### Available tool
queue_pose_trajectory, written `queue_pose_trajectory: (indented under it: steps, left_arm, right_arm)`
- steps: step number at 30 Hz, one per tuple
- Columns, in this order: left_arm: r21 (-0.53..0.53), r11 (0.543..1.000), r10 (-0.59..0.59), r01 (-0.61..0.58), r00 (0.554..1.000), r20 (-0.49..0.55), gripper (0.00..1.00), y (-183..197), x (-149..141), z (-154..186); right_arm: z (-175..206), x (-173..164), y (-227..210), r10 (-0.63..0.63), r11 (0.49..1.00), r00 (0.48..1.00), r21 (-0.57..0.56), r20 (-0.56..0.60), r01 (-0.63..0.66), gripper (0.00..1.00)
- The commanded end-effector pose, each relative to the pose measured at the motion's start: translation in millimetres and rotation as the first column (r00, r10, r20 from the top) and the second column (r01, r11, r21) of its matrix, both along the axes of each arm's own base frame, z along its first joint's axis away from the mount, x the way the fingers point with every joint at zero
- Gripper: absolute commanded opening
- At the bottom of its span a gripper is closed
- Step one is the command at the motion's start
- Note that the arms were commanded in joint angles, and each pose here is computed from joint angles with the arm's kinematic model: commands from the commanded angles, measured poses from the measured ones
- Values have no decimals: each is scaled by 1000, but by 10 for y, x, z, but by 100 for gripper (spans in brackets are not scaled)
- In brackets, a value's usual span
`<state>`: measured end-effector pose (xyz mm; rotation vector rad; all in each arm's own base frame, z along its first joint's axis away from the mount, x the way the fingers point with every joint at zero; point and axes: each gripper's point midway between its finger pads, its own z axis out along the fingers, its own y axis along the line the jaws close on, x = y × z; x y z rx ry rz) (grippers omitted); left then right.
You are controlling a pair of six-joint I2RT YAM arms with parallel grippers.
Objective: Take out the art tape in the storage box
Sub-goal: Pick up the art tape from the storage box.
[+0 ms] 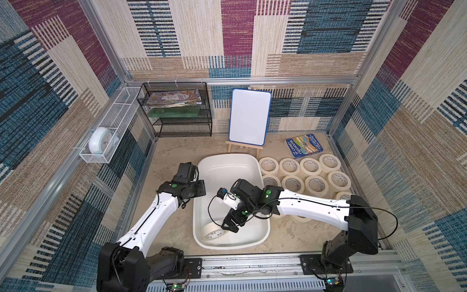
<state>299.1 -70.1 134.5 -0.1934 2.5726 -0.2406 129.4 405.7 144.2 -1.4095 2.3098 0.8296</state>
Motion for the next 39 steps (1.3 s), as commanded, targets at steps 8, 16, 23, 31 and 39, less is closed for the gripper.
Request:
queue_pose_trajectory:
  steps: [8, 16, 23, 31, 39]
  left_arm:
    - [-5, 1000, 25, -25, 999, 39, 59, 54, -90, 164]
    - [-8, 1000, 31, -31, 998, 49, 59, 70, -136, 228]
    - [-12, 1000, 26, -26, 998, 50, 59, 58, -134, 232]
    - [-8, 1000, 29, -29, 998, 50, 60, 68, -136, 220]
    - [-6, 1000, 25, -25, 999, 44, 60, 62, -121, 193]
  right_arm:
    - [-263, -173, 151, 109, 993, 994, 35, 29, -110, 99]
    - [-401, 48, 395, 58, 996, 993, 55, 99, -64, 99]
    - [-263, 185, 428, -1, 996, 993, 91, 115, -9, 59]
    - [-147, 372, 170, -87, 996, 988, 31, 126, 84, 0]
    - [-68, 822, -596, -311, 950, 949, -10, 58, 312, 0]
